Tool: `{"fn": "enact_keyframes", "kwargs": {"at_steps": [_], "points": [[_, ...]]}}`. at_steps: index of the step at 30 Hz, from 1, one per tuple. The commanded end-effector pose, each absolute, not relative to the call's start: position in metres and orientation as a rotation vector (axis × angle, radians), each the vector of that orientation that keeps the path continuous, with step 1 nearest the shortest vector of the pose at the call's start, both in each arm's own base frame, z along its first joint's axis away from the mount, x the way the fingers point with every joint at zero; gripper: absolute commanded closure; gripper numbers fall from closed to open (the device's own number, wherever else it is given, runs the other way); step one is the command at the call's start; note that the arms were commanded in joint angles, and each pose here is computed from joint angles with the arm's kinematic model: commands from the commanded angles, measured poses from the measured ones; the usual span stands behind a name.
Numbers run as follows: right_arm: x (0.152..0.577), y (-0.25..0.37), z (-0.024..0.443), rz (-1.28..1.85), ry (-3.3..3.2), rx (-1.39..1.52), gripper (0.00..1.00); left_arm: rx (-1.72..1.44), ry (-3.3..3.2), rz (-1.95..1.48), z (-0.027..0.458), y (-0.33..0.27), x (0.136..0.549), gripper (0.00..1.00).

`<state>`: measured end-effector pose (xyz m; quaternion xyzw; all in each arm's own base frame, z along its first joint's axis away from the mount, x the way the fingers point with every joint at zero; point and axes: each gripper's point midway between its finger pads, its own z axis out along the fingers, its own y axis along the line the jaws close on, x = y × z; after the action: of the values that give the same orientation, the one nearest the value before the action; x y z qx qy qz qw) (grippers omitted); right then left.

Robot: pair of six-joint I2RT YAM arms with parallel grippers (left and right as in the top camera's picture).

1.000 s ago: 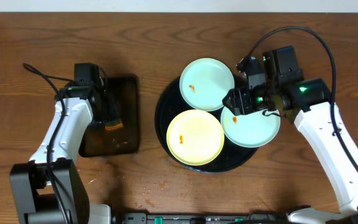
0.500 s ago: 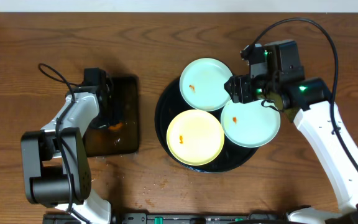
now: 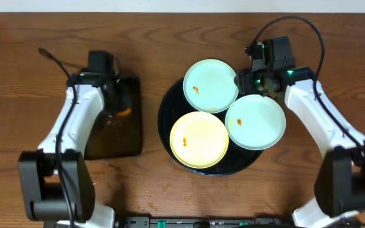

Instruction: Clean dirty plates on tray and stack at the side

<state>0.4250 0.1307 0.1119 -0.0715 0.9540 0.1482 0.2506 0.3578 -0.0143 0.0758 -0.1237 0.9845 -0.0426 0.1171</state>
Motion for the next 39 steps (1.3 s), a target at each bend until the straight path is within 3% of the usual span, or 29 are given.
{"fn": "enact_keyframes", "kwargs": {"at_steps": [1, 13, 21, 30, 39], "points": [[0.437, 0.121, 0.073, 0.454, 2.645, -0.147, 0.54, -0.141, 2.752, -0.331, 0.110, -0.077, 0.384, 0.93], [0.443, 0.137, 0.031, 0.901, 2.637, -0.110, 0.65, 0.037, 2.574, -0.524, 0.130, -0.187, 0.402, 0.93], [0.444, 0.144, 0.009, 0.916, 2.659, -0.100, 0.69, 0.056, 2.566, -0.569, 0.122, -0.215, 0.402, 0.93], [0.450, 0.140, 0.005, 0.870, 2.660, -0.064, 0.96, 0.102, 2.544, -0.597, 0.119, -0.235, 0.402, 0.92], [0.449, 0.139, 0.005, 0.870, 2.665, -0.061, 0.99, 0.118, 2.561, -0.642, 0.086, -0.268, 0.404, 0.93]]}}
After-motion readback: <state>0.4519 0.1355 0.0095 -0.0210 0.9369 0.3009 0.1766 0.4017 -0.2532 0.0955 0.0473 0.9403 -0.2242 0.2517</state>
